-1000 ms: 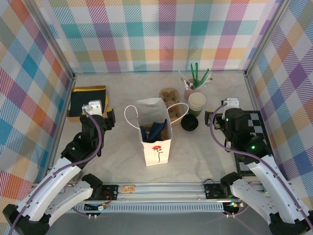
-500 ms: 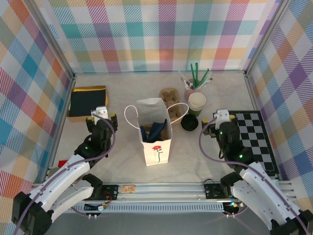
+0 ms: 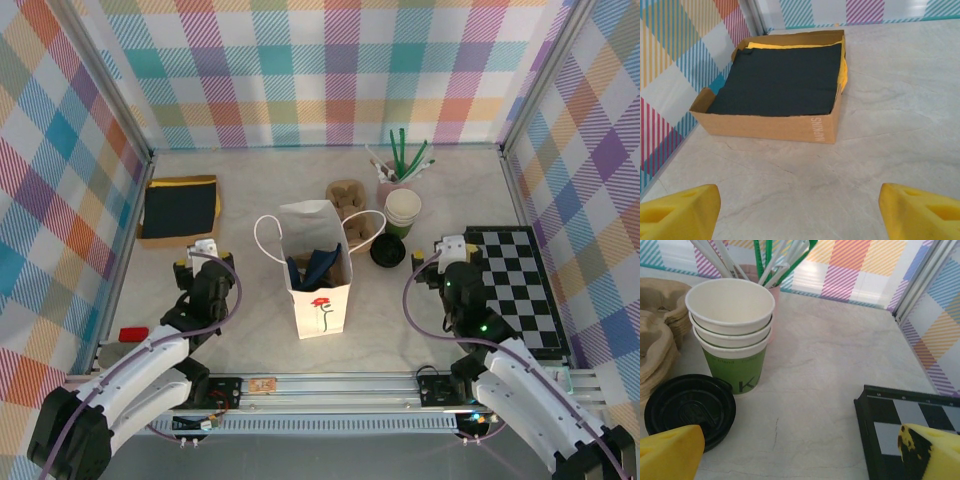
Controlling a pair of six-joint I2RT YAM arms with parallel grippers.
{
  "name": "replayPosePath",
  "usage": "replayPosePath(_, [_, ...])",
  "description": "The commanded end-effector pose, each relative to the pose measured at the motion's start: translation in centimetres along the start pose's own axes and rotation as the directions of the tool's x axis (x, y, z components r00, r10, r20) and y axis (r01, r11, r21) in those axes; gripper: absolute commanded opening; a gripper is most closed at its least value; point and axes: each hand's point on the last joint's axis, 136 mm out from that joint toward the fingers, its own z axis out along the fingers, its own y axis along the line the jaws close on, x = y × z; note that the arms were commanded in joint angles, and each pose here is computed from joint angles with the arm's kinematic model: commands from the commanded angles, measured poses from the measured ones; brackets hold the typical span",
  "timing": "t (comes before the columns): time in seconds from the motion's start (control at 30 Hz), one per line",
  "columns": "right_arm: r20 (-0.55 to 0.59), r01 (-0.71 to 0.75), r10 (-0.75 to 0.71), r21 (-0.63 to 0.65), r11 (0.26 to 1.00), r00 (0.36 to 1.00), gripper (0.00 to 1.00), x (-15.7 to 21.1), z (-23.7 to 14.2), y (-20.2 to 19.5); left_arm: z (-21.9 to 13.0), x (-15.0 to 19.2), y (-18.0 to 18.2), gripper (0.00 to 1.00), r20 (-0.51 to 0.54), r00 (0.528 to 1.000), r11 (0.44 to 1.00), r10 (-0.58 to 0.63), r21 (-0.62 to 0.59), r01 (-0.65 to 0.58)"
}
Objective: Pack the takeout coffee
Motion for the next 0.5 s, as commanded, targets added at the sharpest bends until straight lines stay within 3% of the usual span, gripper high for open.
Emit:
replayPosePath(0.0, [0.040,-0.078,0.077,0.029,0.997,0.996,0.99,0.0,0.0,-0.6,0.1,0.0,0.7,0.82,0.027,0.999,0.998,-0.046,-0.031,0.047])
replayPosePath(0.47, [0.020,-0.072,0.071,0.052,0.996,0.997,0.99,3.4,0.6,-0.5,0.1,1.6,1.0,0.83,0.020,0.998,0.998,-0.058,-0.039,0.059])
